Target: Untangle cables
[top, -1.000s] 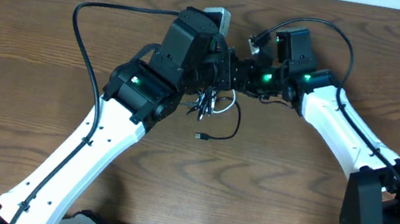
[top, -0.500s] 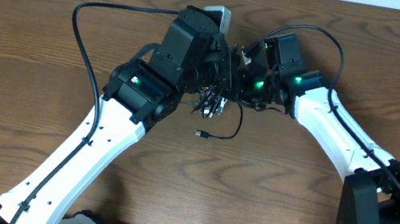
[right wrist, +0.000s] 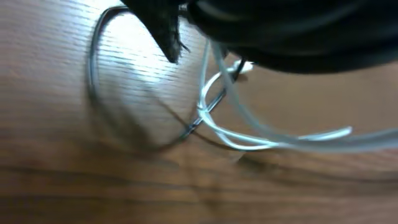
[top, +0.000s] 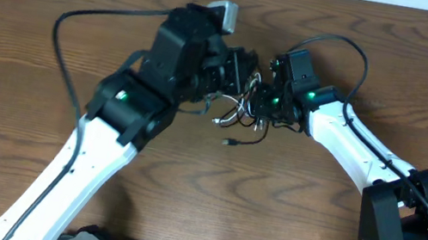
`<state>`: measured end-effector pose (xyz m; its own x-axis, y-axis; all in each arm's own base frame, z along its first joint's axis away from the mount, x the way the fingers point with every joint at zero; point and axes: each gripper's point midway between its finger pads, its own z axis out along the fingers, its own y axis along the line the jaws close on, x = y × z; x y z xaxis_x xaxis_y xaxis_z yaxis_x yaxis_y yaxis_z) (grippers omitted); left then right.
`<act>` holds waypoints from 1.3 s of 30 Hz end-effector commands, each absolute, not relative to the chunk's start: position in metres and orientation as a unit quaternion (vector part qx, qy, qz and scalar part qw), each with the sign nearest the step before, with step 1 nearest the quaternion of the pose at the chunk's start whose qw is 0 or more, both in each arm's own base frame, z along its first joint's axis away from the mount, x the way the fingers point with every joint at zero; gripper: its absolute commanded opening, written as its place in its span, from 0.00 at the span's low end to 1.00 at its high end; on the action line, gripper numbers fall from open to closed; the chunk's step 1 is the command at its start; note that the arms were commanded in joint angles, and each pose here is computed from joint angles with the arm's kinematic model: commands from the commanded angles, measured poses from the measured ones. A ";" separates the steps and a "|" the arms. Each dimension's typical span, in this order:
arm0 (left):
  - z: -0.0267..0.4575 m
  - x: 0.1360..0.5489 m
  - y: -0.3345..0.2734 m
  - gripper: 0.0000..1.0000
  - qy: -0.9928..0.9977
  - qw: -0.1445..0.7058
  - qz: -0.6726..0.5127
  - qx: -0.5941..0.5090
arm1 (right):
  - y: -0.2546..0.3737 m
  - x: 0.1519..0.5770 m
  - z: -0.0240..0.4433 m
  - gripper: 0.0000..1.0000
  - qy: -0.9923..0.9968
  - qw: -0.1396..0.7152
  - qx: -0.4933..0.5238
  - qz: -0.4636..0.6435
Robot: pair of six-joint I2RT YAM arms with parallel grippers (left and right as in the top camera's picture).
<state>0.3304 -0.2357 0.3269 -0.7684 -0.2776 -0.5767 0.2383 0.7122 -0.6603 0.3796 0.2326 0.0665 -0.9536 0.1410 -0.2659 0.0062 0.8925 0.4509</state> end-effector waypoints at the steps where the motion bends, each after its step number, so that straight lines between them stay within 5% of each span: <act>1: 0.370 0.315 -0.215 0.07 0.832 0.389 -0.395 -0.004 | 0.187 0.387 0.048 0.01 0.971 0.155 0.090 0.156; 9: 0.330 0.320 -0.125 0.07 0.883 0.384 -0.255 -0.091 | 0.123 0.403 0.055 0.01 0.971 0.147 0.110 0.152; 14: 0.309 0.324 -0.108 0.07 0.903 0.362 -0.213 -0.089 | 0.131 0.403 0.091 0.01 0.960 0.139 0.031 0.241; 16: 0.301 0.327 -0.116 0.08 0.908 0.345 -0.222 -0.082 | 0.146 0.400 0.115 0.01 0.947 0.145 -0.014 0.287; 21: 0.278 0.331 -0.154 0.29 0.917 0.282 -0.277 -0.040 | 0.158 0.394 0.148 0.01 0.938 0.162 -0.039 0.304; 39: 0.274 0.311 -0.291 0.36 0.870 0.272 -0.373 0.174 | 0.158 0.385 0.153 0.01 0.940 0.140 0.003 0.311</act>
<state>0.3124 -0.2822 0.2732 -0.8199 0.0697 -0.5682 0.4650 0.6602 -0.5899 0.3839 0.1532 0.1395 -0.9631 0.0753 -0.2583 -0.0844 0.8270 0.5559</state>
